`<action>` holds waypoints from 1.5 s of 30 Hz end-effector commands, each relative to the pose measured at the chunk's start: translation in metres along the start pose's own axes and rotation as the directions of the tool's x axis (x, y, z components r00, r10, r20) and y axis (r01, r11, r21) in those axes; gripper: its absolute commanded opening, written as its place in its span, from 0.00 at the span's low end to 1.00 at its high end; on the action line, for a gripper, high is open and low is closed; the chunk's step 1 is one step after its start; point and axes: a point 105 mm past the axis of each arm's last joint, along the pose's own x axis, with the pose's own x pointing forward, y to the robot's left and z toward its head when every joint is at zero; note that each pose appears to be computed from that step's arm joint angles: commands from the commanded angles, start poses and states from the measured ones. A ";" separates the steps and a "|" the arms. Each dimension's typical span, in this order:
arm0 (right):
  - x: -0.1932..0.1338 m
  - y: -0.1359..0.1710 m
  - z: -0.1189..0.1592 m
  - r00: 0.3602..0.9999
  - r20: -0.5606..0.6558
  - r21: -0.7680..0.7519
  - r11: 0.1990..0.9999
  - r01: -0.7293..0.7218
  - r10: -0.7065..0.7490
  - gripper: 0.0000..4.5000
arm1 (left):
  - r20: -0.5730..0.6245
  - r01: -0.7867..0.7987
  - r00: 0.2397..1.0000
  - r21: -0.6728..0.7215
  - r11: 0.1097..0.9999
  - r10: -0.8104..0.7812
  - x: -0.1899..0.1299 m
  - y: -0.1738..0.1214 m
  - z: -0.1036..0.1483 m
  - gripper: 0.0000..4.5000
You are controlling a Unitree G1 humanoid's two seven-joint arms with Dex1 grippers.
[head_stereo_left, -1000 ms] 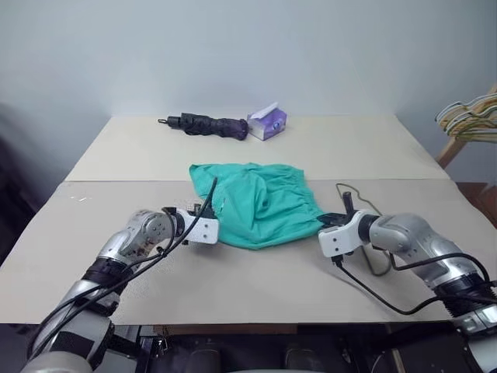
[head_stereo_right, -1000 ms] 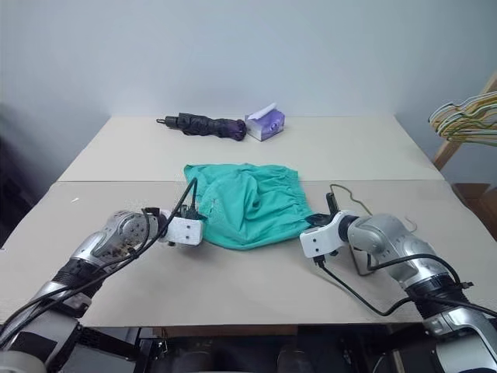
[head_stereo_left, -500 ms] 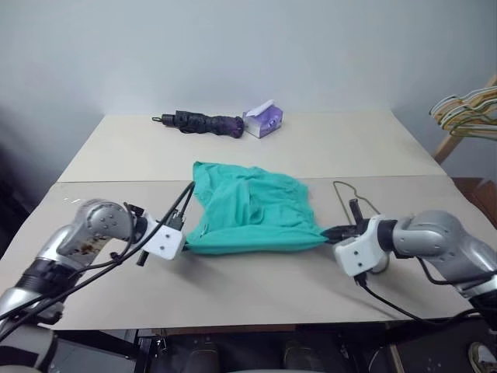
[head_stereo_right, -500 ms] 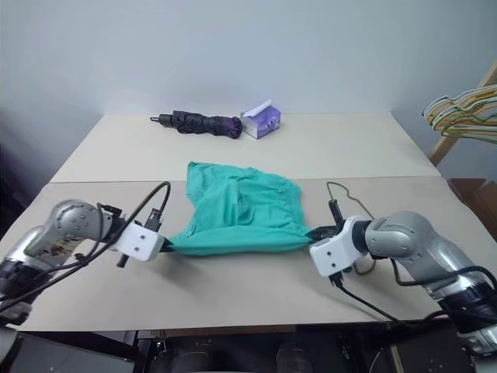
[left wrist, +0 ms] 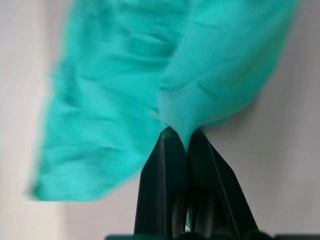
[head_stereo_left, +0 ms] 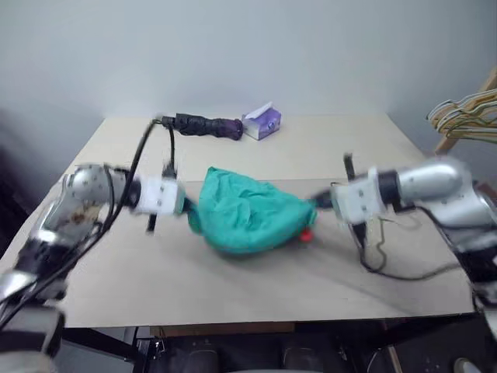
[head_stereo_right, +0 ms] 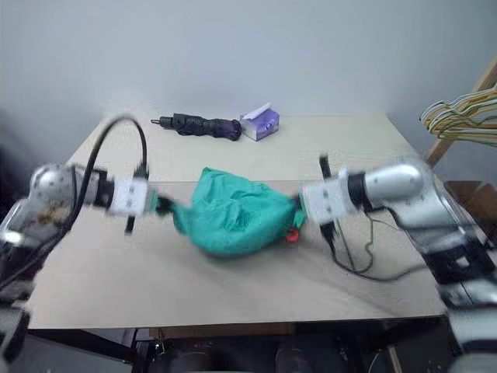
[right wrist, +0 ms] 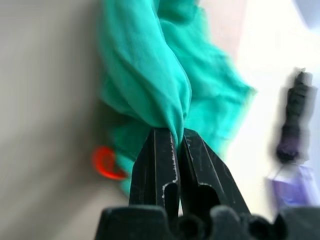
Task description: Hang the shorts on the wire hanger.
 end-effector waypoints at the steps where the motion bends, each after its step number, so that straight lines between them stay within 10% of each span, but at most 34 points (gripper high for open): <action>1: -0.010 -0.085 -0.037 0.905 -0.230 -0.138 0.932 0.334 -0.358 0.00 | -0.137 -0.431 0.888 0.094 0.898 0.440 -0.013 0.097 -0.009 0.02; 4: -0.032 -0.154 -0.056 0.628 -0.368 -0.390 0.727 0.565 -0.685 0.00 | -0.186 -0.710 0.612 0.301 0.637 0.769 -0.040 0.171 0.004 0.02; 8: -0.082 -0.209 -0.036 0.210 -0.242 -0.596 0.316 0.739 -0.947 0.00 | -0.002 -0.852 0.219 0.487 0.193 0.976 -0.095 0.226 0.054 0.02; 11: -0.100 -0.220 -0.020 0.065 -0.120 -0.623 0.126 0.772 -0.991 0.00 | 0.154 -0.855 0.076 0.518 -0.015 0.985 -0.118 0.237 0.084 0.02; 17: -0.070 -0.175 -0.052 0.288 -0.129 -0.594 0.307 0.744 -0.949 0.00 | 0.177 -0.823 0.376 0.514 0.241 0.909 -0.078 0.206 0.065 0.02; 27: -0.001 -0.004 -0.066 0.815 -0.017 -0.381 0.758 0.530 -0.579 0.00 | 0.039 -0.387 0.912 0.405 0.828 0.408 -0.024 0.043 -0.010 0.02; 35: 0.015 0.089 -0.042 0.957 0.063 -0.205 0.934 0.292 -0.285 0.00 | -0.095 0.085 0.993 0.230 0.969 -0.064 -0.039 -0.071 -0.021 0.02; 45: 0.014 0.120 -0.025 0.990 0.091 -0.160 0.980 0.122 -0.109 0.00 | -0.060 0.555 0.831 0.033 0.831 -0.553 -0.081 -0.143 0.010 0.02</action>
